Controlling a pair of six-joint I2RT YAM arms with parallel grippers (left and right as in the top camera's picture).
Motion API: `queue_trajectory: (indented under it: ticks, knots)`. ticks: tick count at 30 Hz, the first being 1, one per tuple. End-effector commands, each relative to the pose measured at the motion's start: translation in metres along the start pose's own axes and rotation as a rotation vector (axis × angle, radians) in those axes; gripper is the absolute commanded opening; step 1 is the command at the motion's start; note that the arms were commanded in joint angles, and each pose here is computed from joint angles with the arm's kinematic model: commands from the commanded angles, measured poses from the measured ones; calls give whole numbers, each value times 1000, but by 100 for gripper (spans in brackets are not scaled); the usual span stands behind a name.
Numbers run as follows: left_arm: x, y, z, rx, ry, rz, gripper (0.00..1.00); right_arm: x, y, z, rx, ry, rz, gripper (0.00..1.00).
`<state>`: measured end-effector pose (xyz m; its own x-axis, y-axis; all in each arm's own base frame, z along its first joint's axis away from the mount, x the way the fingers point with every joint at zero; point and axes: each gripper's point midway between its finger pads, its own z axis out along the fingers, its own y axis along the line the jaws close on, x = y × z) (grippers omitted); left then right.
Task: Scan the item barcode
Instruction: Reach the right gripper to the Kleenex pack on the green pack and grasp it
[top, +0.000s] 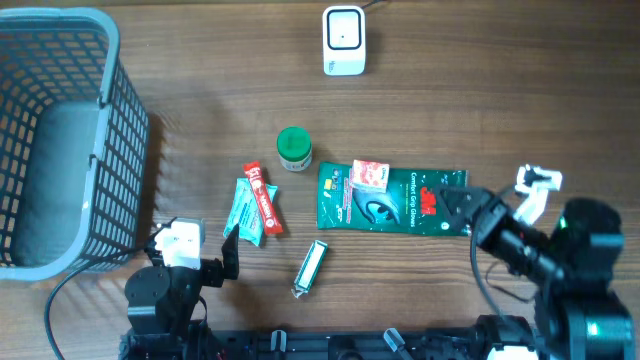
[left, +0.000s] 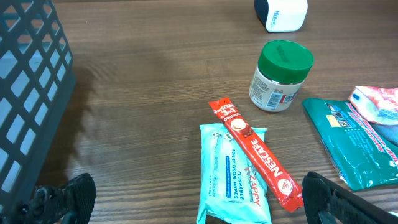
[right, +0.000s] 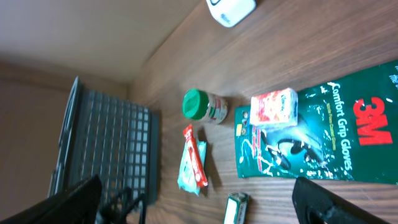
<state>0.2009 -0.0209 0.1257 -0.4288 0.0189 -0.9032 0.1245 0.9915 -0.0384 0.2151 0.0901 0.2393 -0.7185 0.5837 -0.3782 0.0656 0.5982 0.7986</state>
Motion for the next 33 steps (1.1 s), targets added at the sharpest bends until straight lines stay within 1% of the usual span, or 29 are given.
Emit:
queue_trajectory:
  ticks: [1,2,5,8,11,14,18,21,29,31,32,33]
  knots:
    - [2,3,1,-13,3,-12,100,5,-41,43,106,134,196,93]
    - [2,3,1,-13,3,-12,100,4,-50,57,133,171,224,86]
    - [2,3,1,-13,3,-12,100,14,-66,105,160,298,228,74]
    - [2,3,1,-13,3,-12,100,36,-77,150,171,402,205,69]
    - [2,3,1,-13,3,-12,100,50,-90,179,219,424,217,70]
    - [2,3,1,-13,3,-12,100,57,-108,189,307,408,229,70]
    - [2,3,1,-13,3,-12,100,49,-125,191,402,330,219,70]
    - [2,3,1,-13,3,-12,100,53,-133,193,428,334,253,70]
    - [2,2,1,-12,3,-12,100,68,-144,209,451,364,273,70]
    - [2,3,1,-13,3,-12,100,71,-147,213,456,365,288,66]
    - [2,3,1,-13,3,-12,100,71,-149,216,456,364,294,57]
    - [2,3,1,-13,3,-12,100,72,-151,217,457,364,294,53]
